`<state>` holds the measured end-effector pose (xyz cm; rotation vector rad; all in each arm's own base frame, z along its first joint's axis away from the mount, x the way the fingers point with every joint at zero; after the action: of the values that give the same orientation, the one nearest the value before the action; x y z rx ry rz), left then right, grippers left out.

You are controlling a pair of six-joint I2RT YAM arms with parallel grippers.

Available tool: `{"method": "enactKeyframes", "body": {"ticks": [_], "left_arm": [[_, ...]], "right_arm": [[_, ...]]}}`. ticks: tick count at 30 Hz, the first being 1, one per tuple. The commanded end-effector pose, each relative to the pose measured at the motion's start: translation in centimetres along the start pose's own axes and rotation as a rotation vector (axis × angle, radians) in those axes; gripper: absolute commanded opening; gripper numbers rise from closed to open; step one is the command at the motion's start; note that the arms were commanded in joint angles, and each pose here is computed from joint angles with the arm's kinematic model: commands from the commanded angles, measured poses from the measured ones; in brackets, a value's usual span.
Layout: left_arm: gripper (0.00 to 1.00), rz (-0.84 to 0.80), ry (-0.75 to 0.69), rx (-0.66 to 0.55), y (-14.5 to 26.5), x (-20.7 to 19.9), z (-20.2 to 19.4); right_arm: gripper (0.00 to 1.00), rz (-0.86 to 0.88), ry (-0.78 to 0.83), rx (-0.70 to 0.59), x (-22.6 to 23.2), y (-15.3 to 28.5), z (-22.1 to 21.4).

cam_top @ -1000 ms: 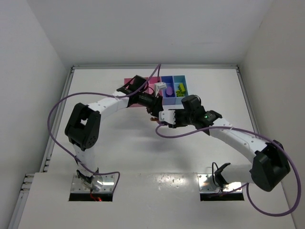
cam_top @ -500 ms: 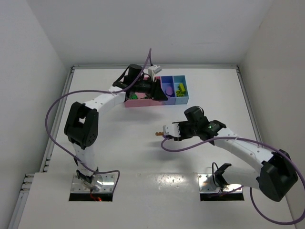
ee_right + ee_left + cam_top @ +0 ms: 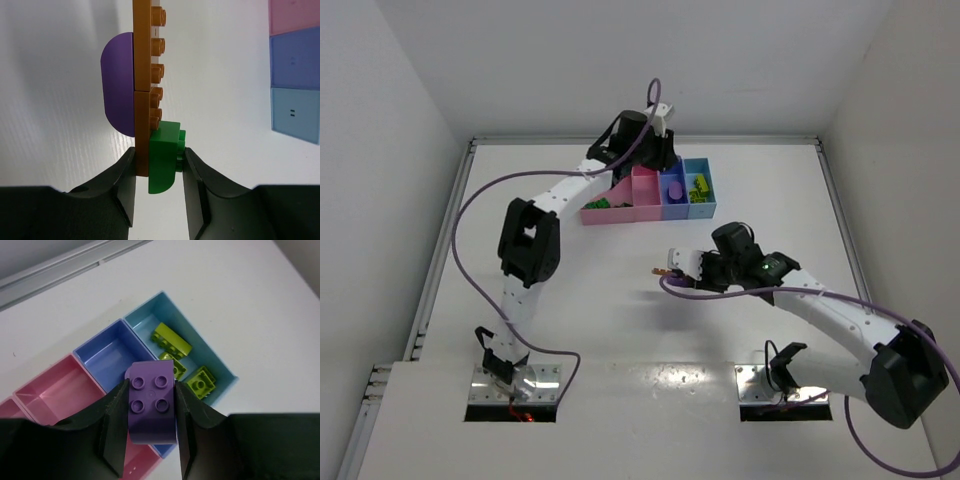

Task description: Sort the legos into containers by color

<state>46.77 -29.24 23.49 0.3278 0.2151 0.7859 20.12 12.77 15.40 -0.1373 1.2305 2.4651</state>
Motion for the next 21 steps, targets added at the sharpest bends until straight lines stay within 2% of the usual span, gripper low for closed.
{"method": "enactKeyframes", "body": {"ticks": [1,8,11,12,14,16,18,19,20,21], "left_arm": [[0.08,0.137,-0.027,0.033,-1.7,-0.1,-0.2],[0.09,0.239,-0.024,0.064,-4.1,0.3,-1.5],[0.35,0.241,-0.027,0.083,-4.7,-0.1,-2.4],[0.49,0.241,-0.028,0.074,-4.7,-0.1,-2.1],[0.61,0.241,-0.028,0.073,-4.7,-0.1,-2.1],[0.72,0.218,-0.027,0.073,-4.7,-0.3,-2.1],[0.76,0.169,-0.013,0.049,-4.1,-0.3,-1.3],[0.81,0.152,-0.001,0.032,-3.8,-0.1,-0.9],[0.81,0.127,0.0,-0.017,-2.7,-0.6,0.9],[0.82,0.091,0.038,-0.015,-1.9,0.0,0.7]], "right_arm": [[0.01,-0.092,-0.091,-0.063,-1.6,1.2,1.9],[0.01,-0.128,-0.157,-0.036,-2.3,1.6,1.2],[0.01,-0.139,-0.162,-0.041,-2.7,2.0,1.4],[0.01,-0.139,-0.162,-0.041,-2.7,2.0,1.4],[0.01,-0.146,-0.17,-0.039,-2.9,2.1,1.3],[0.01,-0.151,-0.177,-0.035,-3.1,1.9,1.1],[0.01,-0.164,-0.208,-0.041,-3.5,1.9,1.2],[0.01,-0.164,-0.236,-0.05,-3.8,1.8,1.3],[0.01,-0.154,-0.252,-0.062,-3.9,1.7,1.6],[0.01,-0.161,-0.285,-0.063,-4.2,1.4,1.5]]}}
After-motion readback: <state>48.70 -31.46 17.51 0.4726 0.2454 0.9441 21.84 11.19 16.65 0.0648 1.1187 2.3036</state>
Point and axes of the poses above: each gripper's point midway between its finger pads, its own y axis back along the fingers, its own x axis along the line the jaws close on, z = x × y, the point moved 9 cm from there along y, back along the fingers, and after that the axes turned 12 degrees about -y, right-handed, at the moved point
